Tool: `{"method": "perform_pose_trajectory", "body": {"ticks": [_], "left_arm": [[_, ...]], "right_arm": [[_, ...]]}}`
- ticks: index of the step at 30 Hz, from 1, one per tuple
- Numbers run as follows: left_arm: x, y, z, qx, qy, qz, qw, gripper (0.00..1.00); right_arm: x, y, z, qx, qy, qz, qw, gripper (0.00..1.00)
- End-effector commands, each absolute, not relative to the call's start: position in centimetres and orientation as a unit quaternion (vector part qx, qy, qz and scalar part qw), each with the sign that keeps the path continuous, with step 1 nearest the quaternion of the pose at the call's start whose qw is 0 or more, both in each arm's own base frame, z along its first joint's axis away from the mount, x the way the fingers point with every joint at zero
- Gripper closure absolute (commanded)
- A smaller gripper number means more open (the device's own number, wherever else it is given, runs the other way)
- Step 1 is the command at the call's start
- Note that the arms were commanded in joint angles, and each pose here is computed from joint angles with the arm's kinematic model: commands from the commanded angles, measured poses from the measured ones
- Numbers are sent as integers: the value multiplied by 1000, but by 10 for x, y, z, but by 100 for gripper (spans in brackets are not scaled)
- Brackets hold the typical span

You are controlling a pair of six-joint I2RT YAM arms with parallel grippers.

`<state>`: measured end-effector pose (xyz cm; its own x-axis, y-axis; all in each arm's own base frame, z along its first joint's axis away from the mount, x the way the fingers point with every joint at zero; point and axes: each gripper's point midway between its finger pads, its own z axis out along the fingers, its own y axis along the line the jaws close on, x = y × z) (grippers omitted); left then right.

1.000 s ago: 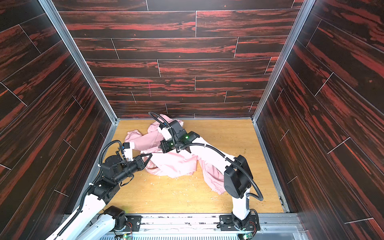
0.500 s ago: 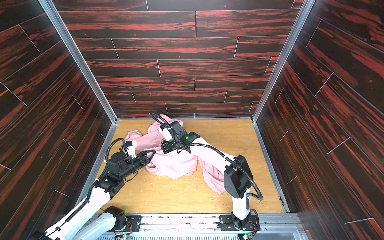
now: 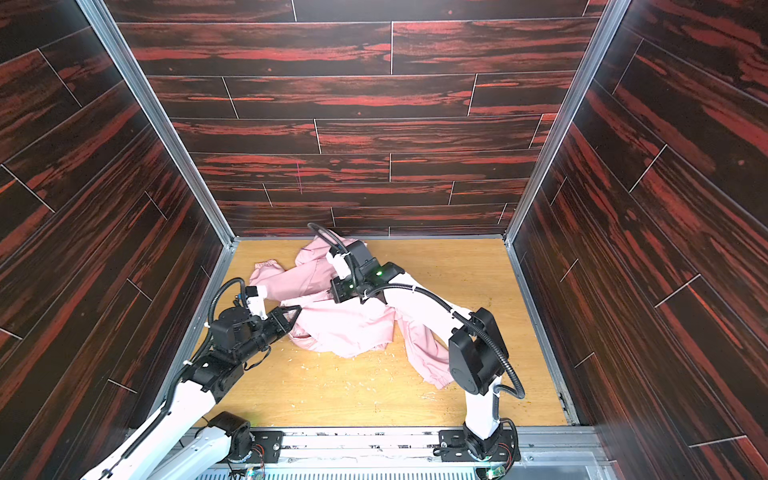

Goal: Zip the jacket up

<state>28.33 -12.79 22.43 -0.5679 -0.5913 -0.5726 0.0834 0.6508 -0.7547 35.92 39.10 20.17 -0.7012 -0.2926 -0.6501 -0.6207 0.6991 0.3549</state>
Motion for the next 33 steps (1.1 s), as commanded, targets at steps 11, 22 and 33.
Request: {"method": "perform_pose_trajectory", "body": {"ticks": [11,22,33], "left_arm": [[306,-55,244,-203,818,-218,492,100],[397,-39,332,-152,801,-163,556,100],[461,-14,431,-137,762,-131,619,100]], "right_arm": [[514,231,237,-55,903,156,397,100],[560,105,313,80,871,102,473,100],[549,37,363,141,851,81,499,100]]}}
